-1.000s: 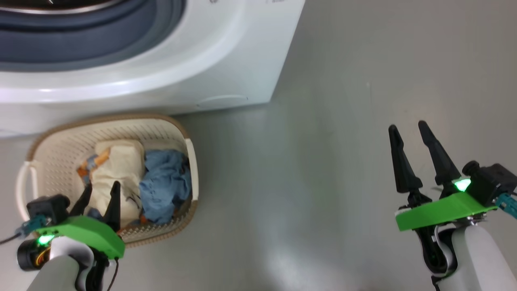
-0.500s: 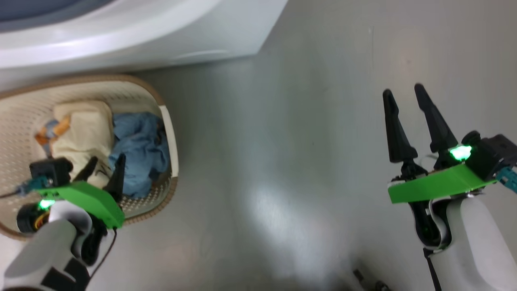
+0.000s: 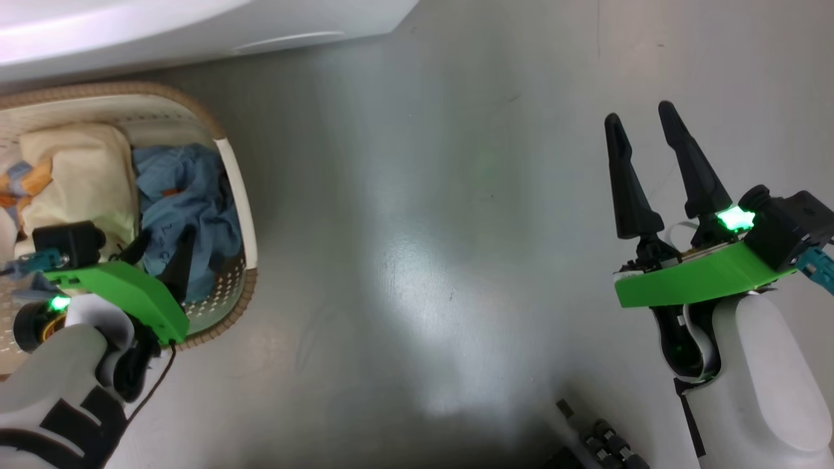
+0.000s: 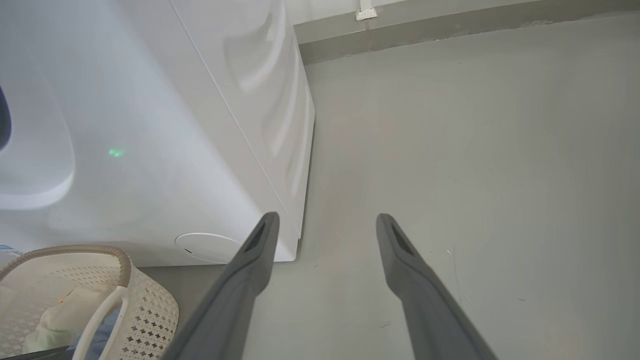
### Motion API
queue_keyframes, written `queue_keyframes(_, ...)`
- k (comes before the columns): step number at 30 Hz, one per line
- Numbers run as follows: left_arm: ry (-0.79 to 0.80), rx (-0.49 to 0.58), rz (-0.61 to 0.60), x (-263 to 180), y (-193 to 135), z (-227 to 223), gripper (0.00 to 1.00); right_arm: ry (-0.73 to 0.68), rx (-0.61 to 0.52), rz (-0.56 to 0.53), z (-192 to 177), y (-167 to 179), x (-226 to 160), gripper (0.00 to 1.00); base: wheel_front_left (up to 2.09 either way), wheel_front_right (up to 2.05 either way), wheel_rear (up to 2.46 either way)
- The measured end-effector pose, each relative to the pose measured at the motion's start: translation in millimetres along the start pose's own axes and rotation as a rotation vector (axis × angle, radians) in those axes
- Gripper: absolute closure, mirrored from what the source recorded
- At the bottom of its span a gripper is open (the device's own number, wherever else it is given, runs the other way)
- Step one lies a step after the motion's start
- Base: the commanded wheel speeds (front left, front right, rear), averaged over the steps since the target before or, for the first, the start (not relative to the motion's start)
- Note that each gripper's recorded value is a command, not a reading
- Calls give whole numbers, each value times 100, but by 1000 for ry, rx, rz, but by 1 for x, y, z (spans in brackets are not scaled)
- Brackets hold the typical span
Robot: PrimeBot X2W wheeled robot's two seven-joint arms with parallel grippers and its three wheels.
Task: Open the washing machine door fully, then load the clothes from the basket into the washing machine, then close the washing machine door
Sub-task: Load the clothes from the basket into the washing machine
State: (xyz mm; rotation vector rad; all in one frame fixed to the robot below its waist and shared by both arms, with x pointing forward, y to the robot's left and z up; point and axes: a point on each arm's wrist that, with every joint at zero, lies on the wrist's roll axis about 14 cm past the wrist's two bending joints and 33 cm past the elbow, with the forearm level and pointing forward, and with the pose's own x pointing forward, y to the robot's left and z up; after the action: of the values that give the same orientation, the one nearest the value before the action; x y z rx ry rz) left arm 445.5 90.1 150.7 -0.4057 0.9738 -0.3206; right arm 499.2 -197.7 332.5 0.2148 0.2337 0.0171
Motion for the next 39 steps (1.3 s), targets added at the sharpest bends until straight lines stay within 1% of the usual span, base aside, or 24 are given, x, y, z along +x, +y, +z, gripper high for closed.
queue_keyframes(5,37,-7,-22,6,-4,-6,0,0,-1,1,-2,0,2,0,0,0,0)
queue_keyframes(6,45,-2,-25,7,-4,-7,11,1,-1,1,-2,0,2,0,0,0,0)
queue_keyframes(7,50,0,-27,8,-4,-7,47,2,-2,0,-3,-1,2,0,0,0,0)
queue_keyframes(8,55,-2,-28,8,-4,-8,47,2,-1,0,-3,-1,2,0,0,0,0)
queue_keyframes(9,59,-5,-29,8,-5,-9,80,2,-1,0,-2,0,2,0,0,0,0)
queue_keyframes(10,66,-6,-29,8,-5,-9,100,0,-2,0,-2,0,2,0,0,0,0)
queue_keyframes(17,66,-17,-29,2,-9,-5,100,-25,1,7,9,3,2,0,0,0,0)
queue_keyframes(24,-7,-56,-5,-12,-10,18,100,-61,6,21,27,10,-1,0,0,0,0)
queue_keyframes(29,-51,-82,22,-33,-8,27,100,-104,11,31,47,16,-7,0,0,0,0)
queue_keyframes(35,-167,-128,40,-61,-10,57,100,-112,31,25,59,19,-27,0,0,0,0)
queue_keyframes(38,-250,-131,46,-85,-12,75,100,-121,37,23,67,19,-43,0,0,0,0)
queue_keyframes(39,-250,-131,46,-85,-12,75,100,-121,37,23,67,19,-43,0,0,0,0)
